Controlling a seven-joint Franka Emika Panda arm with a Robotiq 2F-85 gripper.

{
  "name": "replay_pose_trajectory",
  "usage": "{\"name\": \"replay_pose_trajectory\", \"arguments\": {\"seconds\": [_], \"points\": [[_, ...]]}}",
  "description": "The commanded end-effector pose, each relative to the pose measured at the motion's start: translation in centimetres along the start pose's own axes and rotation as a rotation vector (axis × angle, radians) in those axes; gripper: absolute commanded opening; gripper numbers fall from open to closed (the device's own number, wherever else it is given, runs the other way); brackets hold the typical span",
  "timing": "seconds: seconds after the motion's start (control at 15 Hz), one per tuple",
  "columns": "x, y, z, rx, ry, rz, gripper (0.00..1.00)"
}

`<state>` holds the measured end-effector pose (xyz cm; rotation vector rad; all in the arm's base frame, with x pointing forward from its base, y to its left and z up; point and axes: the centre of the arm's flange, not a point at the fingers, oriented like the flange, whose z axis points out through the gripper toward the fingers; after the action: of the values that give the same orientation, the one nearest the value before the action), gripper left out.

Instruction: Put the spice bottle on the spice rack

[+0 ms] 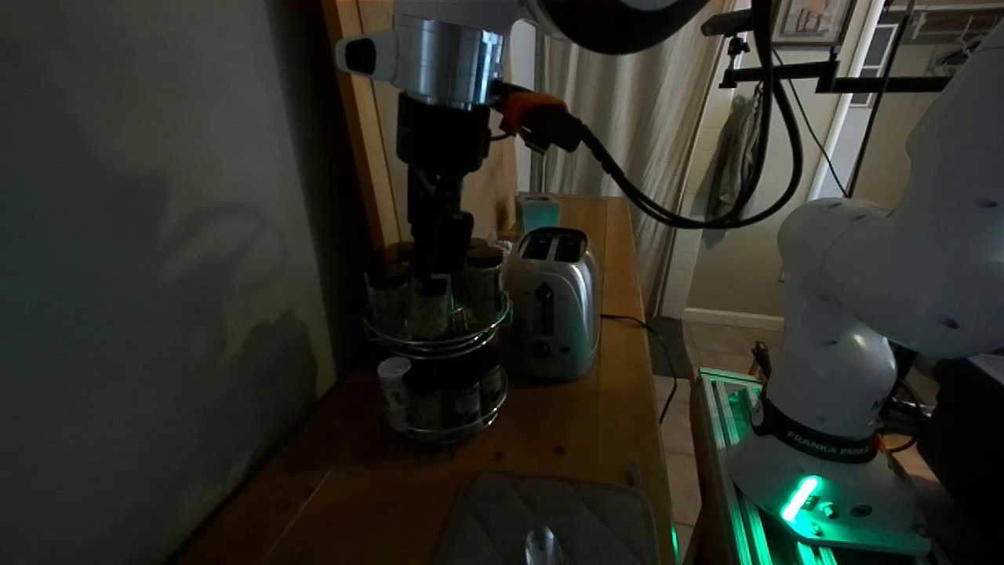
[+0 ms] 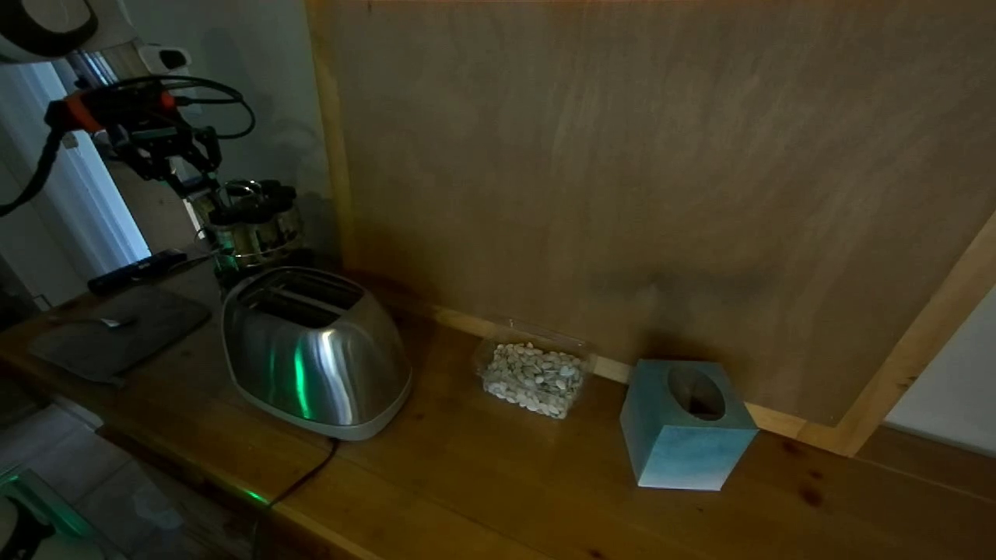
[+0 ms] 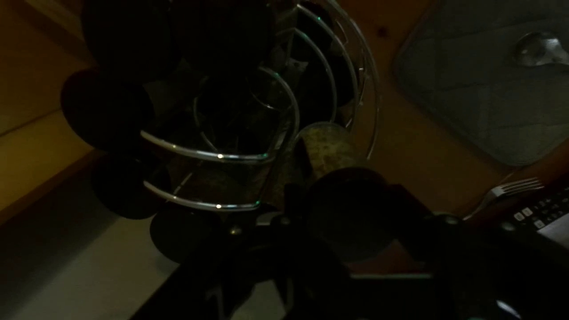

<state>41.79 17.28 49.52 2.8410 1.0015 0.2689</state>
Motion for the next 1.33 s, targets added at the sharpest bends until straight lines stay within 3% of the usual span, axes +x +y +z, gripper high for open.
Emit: {"name": "replay_pose_trajectory", "arguments": {"seconds": [0.0,0.47,0.6,0.67,0.87,1.27], "points": [[-0.4,0.5,1.1,0.009,0.005,0.007,0.27],[-0.7,0.7,2.1,0.025,-0.022,0.013,0.27],[-0.6,0.6,2.3,0.032,-0.024,0.009,0.77],[-0.6,0.6,2.4,0.031,-0.026,0.011,0.78],[-0.3,0.1,1.8,0.022,-0.016,0.000,0.98],[0.6,-1.7,-0.7,-0.008,0.014,-0.037,1.00]]}}
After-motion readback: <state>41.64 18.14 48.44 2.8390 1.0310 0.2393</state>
